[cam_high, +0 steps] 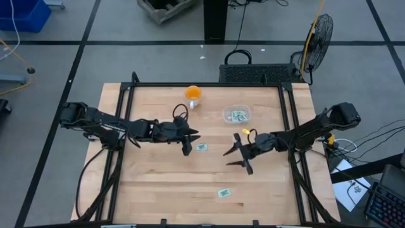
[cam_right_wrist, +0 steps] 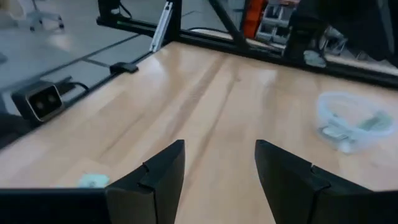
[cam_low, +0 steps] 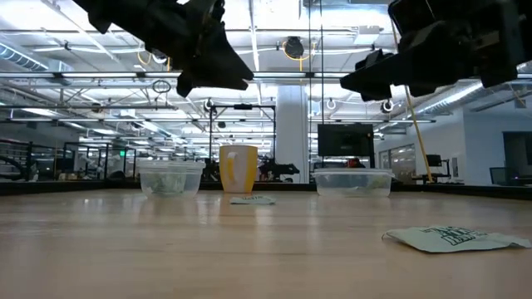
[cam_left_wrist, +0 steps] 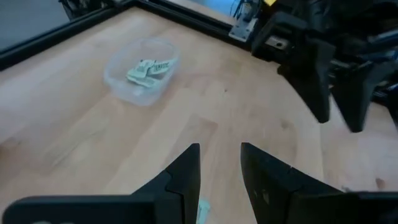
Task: Pick and place Stevia / Truvia into bins
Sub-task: Put the white stevia packet into the right transparent container
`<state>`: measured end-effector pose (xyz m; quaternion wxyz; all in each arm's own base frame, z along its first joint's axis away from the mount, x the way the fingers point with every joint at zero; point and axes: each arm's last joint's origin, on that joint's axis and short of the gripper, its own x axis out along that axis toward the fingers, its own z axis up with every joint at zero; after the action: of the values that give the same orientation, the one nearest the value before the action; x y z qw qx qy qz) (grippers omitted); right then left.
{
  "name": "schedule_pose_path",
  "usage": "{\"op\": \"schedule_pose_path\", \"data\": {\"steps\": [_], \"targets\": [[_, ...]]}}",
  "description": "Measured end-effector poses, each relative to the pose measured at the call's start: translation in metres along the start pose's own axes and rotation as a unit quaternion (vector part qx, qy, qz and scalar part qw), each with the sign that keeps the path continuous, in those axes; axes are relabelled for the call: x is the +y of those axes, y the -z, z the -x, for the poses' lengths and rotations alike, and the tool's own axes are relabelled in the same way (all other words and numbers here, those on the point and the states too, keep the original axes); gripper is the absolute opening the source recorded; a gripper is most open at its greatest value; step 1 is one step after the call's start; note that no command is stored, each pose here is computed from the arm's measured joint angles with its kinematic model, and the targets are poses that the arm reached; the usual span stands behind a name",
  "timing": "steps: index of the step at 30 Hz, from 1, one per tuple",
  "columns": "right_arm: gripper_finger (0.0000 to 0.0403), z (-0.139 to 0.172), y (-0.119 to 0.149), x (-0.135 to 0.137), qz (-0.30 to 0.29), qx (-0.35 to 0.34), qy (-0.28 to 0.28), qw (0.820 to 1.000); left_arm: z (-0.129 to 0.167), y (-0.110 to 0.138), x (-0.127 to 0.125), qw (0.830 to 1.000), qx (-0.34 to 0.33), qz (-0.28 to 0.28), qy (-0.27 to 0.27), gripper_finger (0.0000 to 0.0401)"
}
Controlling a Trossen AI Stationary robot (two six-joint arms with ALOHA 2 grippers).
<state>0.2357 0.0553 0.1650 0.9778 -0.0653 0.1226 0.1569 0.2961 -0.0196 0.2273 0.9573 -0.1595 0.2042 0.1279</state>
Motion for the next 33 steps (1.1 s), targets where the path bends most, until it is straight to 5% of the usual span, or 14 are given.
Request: {"op": "schedule_pose_path", "data": {"steps": [6, 21, 33], "targets": [[0.019, -0.007, 0.01, 0.022, -0.054, 0.064, -0.048, 0.995, 0.002, 0.003, -0.005, 1.0, -0.001, -0.004, -0.005, 0.012], [0.019, -0.081, 0.028, 0.094, -0.043, 0.128, -0.145, 0.98, 0.001, 0.001, -0.001, 0.999, -0.018, -0.001, -0.046, 0.012], [0.0191, -0.091, 0.055, 0.103, -0.008, 0.181, -0.105, 0.978, 0.004, 0.005, -0.01, 1.0, -0.01, -0.007, -0.024, 0.012]]}}
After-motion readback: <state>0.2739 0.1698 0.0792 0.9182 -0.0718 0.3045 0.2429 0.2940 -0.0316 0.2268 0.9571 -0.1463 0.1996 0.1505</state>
